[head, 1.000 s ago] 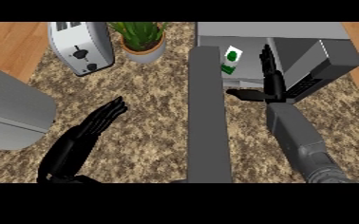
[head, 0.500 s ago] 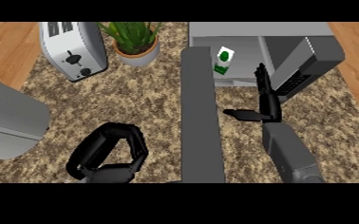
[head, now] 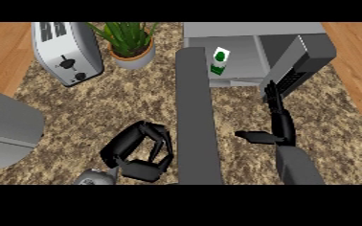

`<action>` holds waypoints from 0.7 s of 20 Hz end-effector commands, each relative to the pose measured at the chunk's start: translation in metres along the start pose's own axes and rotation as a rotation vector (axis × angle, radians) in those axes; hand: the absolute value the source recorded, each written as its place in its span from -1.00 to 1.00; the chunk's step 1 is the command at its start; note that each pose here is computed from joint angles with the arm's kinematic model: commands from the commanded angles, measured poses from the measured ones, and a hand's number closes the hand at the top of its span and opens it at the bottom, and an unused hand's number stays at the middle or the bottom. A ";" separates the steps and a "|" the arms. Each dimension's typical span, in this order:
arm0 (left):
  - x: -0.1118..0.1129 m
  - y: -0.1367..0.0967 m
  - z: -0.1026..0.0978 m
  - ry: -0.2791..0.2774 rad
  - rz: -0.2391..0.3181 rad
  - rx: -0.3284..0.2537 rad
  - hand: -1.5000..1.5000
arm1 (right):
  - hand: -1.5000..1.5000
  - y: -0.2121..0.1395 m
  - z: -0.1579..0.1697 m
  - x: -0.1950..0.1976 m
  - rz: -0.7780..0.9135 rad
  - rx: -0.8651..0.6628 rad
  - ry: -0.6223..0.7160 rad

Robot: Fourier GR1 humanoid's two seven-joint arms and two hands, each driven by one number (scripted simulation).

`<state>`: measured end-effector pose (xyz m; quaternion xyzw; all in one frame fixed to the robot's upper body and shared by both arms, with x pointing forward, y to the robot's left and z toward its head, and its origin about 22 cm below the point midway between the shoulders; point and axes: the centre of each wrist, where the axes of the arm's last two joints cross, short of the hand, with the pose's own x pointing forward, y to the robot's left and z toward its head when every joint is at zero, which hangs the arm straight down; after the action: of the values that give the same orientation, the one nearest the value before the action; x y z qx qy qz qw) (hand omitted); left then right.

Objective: Pick up the milk, place it into the microwave and close the microwave

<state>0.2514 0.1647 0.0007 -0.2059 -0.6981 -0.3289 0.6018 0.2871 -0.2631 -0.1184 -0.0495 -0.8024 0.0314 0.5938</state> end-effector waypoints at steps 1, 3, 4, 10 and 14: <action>-0.016 -0.031 -0.021 0.044 -0.006 -0.090 1.00 | -1.00 -0.015 0.017 0.013 -0.003 0.001 -0.030; -0.023 -0.049 -0.015 0.029 -0.014 -0.094 1.00 | -1.00 -0.031 0.039 0.020 0.005 -0.002 -0.029; -0.018 -0.052 -0.020 0.036 0.014 -0.109 1.00 | -1.00 -0.029 0.041 0.028 -0.017 -0.034 -0.041; -0.029 -0.075 -0.038 0.033 -0.014 -0.227 1.00 | -1.00 -0.051 0.067 0.078 -0.003 -0.041 -0.085; -0.030 -0.105 -0.062 0.045 -0.067 -0.232 1.00 | -1.00 -0.052 0.082 0.100 -0.038 -0.048 -0.101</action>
<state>0.2381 0.0767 -0.0430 -0.2491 -0.6568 -0.4080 0.5831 0.2019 -0.2981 -0.0649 -0.0539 -0.8261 0.0129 0.5607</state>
